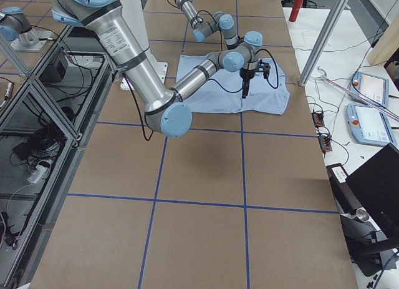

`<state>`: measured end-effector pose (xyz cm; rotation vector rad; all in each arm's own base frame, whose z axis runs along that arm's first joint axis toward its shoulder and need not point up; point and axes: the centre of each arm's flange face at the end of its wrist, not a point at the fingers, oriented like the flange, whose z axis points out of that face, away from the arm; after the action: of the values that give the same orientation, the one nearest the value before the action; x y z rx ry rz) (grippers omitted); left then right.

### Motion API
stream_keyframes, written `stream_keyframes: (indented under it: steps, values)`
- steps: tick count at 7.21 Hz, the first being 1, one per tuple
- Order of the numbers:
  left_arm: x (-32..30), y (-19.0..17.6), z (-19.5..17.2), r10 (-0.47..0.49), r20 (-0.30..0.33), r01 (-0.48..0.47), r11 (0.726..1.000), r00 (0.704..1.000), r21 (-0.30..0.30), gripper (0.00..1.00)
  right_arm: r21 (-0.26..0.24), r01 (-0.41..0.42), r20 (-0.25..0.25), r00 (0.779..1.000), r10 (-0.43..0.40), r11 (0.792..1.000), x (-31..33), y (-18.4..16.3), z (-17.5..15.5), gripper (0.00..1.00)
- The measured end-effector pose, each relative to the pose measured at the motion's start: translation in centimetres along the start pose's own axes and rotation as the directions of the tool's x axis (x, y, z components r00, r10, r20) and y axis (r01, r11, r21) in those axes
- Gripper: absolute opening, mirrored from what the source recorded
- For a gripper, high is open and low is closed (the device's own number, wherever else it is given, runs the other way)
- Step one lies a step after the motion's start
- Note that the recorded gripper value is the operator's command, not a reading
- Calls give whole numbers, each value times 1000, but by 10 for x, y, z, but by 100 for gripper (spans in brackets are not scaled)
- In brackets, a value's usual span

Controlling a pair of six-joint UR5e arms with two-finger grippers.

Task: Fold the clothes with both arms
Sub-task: 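Move both grippers to the hem corners nearest the robot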

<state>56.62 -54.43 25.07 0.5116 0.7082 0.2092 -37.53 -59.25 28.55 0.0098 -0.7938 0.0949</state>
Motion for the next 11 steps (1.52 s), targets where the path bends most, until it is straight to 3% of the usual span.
stream_keyframes:
  steps: [3,5,6,9,11]
  values:
    - [-18,2,-10,56,0,-56,998,998,16,100,30,22,44,999,-23,999,17,4,11,100]
    - [-61,31,-42,93,-5,-92,995,996,37,100,35,23,75,997,-25,999,22,29,11,100]
    - [-80,52,-69,99,-16,-98,995,995,31,100,37,12,86,996,-16,999,21,68,12,100]
    - [-122,113,-142,93,-85,-92,996,992,10,100,52,-49,75,996,45,997,10,238,43,100]
    - [-131,127,-160,89,-95,-89,996,991,13,100,48,-50,75,996,47,998,34,325,80,99]
